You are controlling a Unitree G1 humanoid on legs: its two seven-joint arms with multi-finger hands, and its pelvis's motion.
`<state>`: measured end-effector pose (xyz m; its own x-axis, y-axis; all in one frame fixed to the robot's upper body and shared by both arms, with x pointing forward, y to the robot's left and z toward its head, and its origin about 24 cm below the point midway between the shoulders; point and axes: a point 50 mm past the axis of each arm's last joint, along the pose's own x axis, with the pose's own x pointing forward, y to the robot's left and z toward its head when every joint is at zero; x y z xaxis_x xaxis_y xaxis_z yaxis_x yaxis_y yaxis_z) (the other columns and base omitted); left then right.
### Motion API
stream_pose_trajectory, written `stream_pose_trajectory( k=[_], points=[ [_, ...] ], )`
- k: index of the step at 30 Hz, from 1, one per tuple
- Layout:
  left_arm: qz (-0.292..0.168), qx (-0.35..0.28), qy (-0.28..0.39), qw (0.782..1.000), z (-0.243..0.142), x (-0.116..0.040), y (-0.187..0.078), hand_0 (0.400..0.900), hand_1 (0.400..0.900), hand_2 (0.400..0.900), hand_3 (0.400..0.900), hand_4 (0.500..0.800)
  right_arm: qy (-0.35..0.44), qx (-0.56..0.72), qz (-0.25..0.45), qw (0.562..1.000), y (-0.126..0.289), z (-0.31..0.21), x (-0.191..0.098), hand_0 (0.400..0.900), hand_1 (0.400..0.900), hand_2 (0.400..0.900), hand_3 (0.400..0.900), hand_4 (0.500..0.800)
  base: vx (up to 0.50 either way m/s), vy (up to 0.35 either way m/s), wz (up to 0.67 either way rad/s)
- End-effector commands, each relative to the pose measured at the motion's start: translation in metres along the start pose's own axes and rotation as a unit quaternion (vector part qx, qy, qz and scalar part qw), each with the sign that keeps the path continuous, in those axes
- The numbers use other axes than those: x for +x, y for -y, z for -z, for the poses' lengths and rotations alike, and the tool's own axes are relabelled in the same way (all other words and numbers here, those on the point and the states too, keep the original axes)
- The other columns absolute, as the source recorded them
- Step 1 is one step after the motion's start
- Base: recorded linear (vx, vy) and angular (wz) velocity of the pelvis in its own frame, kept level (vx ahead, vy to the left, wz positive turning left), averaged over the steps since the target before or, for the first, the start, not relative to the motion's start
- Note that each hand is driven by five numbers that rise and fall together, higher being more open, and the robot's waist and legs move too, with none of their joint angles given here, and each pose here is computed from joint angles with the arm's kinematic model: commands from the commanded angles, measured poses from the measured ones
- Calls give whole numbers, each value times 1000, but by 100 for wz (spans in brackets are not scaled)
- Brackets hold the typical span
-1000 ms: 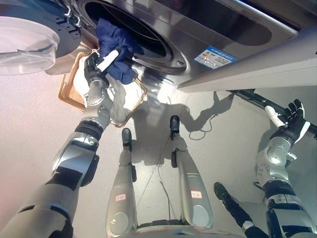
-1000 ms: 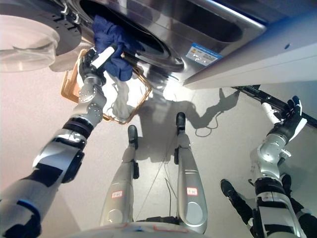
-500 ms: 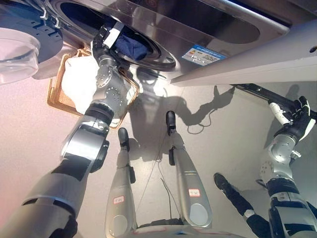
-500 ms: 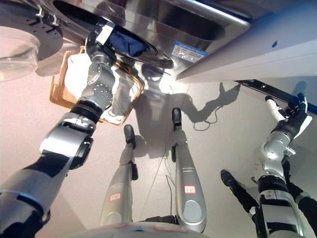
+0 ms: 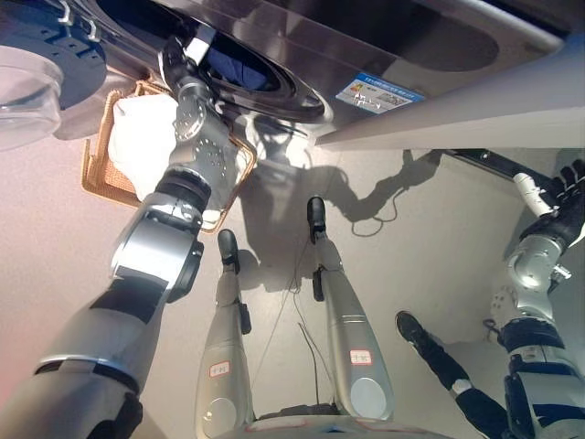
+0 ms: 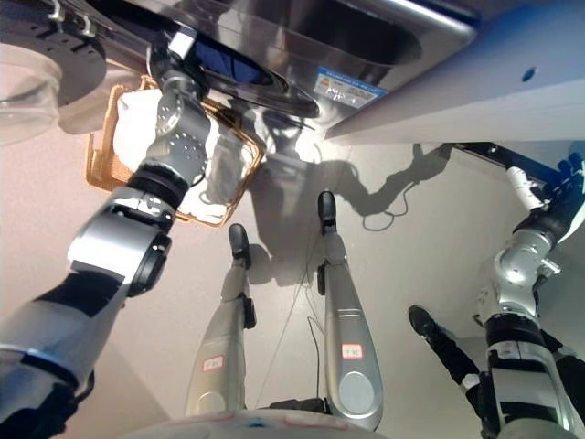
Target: Put the clothes in the basket into the washing machine.
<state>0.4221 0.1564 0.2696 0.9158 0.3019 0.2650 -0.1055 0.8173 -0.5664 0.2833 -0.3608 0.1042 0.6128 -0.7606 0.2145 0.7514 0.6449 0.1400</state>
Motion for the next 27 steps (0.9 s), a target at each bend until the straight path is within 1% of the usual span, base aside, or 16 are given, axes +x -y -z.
stream_pose_trajectory(
  k=[1, 3, 5, 6, 14, 20, 22, 24, 27],
  points=[
    [68, 16, 37, 997, -3, -6, 31, 400, 400, 400, 400, 500, 56, -33, 53, 997, 49, -16, 6, 900, 900, 900, 900, 800, 7, -2, -4],
    [75, 21, 37, 996, -1, -8, 34, 400, 400, 400, 400, 500, 55, -36, 55, 996, 52, -14, 4, 900, 900, 900, 900, 800, 0, 0, 0],
    [69, 42, 38, 996, 0, -6, 30, 657, 657, 657, 657, 654, 55, -41, 55, 996, 54, -14, 3, 900, 900, 900, 900, 800, 14, 4, -2],
    [65, 49, 37, 996, 0, -6, 28, 900, 900, 900, 900, 800, 56, -41, 56, 996, 55, -14, 3, 900, 900, 900, 900, 800, 0, 0, 0],
    [48, 66, 41, 996, -4, -2, 19, 900, 900, 900, 900, 800, 54, -49, 56, 996, 58, -13, 3, 900, 900, 900, 900, 800, 9, -1, 0],
    [41, 67, 39, 996, -1, -3, 16, 900, 900, 900, 900, 800, 52, -48, 53, 996, 56, -12, 3, 900, 900, 900, 900, 800, 6, -1, 5],
    [41, 82, 38, 995, 4, -5, 13, 900, 900, 900, 900, 800, 52, -46, 52, 996, 55, -12, 3, 900, 900, 900, 900, 800, -2, 5, 10],
    [42, 84, 39, 995, 7, -7, 8, 900, 900, 900, 900, 800, 46, -46, 51, 997, 56, -10, 3, 900, 900, 900, 900, 800, 5, 11, 9],
    [36, 92, 29, 995, 19, -12, -9, 900, 900, 900, 900, 800, 27, -52, 49, 997, 58, -1, -2, 900, 900, 900, 900, 800, 18, 23, 9]
  ],
)
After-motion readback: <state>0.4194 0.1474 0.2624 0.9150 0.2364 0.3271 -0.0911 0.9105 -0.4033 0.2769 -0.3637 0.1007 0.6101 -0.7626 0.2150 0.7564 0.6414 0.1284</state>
